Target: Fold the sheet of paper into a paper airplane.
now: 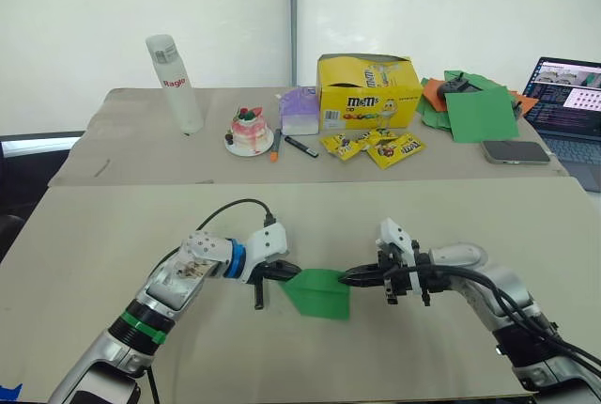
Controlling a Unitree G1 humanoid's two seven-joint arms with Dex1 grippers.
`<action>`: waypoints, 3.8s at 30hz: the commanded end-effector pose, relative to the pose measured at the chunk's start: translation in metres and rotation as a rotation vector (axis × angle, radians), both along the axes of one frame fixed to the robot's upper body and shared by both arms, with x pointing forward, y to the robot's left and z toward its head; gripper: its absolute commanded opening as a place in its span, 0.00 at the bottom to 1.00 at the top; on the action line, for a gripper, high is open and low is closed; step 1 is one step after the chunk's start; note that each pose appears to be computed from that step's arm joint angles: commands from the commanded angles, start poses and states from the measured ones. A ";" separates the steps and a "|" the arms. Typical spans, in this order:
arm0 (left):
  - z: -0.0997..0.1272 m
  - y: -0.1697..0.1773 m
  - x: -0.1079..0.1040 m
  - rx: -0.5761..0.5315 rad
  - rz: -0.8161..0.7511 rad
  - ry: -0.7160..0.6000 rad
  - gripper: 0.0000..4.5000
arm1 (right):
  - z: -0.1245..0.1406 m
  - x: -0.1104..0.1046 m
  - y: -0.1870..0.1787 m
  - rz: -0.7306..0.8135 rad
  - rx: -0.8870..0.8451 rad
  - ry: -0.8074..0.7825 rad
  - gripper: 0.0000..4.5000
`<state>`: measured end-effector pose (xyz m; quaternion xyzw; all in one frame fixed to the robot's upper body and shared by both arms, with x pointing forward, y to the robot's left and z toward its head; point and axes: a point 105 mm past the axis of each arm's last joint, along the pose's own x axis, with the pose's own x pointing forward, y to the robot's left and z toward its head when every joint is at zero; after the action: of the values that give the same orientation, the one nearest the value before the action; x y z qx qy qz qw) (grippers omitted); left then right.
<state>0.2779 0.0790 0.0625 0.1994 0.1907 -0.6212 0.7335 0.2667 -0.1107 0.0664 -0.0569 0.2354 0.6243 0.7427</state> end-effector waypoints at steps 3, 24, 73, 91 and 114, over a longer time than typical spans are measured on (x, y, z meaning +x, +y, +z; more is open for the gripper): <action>-0.004 0.003 0.004 0.011 0.035 -0.015 0.00 | -0.003 0.003 -0.003 -0.005 -0.033 0.048 0.00; 0.014 -0.004 0.000 -0.093 -0.060 -0.109 0.00 | -0.010 0.004 0.001 -0.026 -0.058 0.065 0.00; -0.015 0.004 -0.017 -0.137 -0.055 -0.012 0.00 | 0.003 0.002 0.001 -0.054 -0.025 0.063 0.19; -0.019 0.001 -0.019 -0.104 -0.085 -0.032 0.00 | 0.004 -0.016 0.045 0.102 0.024 -0.276 0.01; -0.022 -0.002 -0.016 -0.093 -0.097 -0.033 0.00 | -0.017 -0.011 -0.037 -0.215 -0.002 -0.168 0.01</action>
<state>0.2645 0.0750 0.0512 0.1797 0.1187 -0.6612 0.7187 0.2527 -0.1372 0.0511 -0.0901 0.1632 0.5562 0.8098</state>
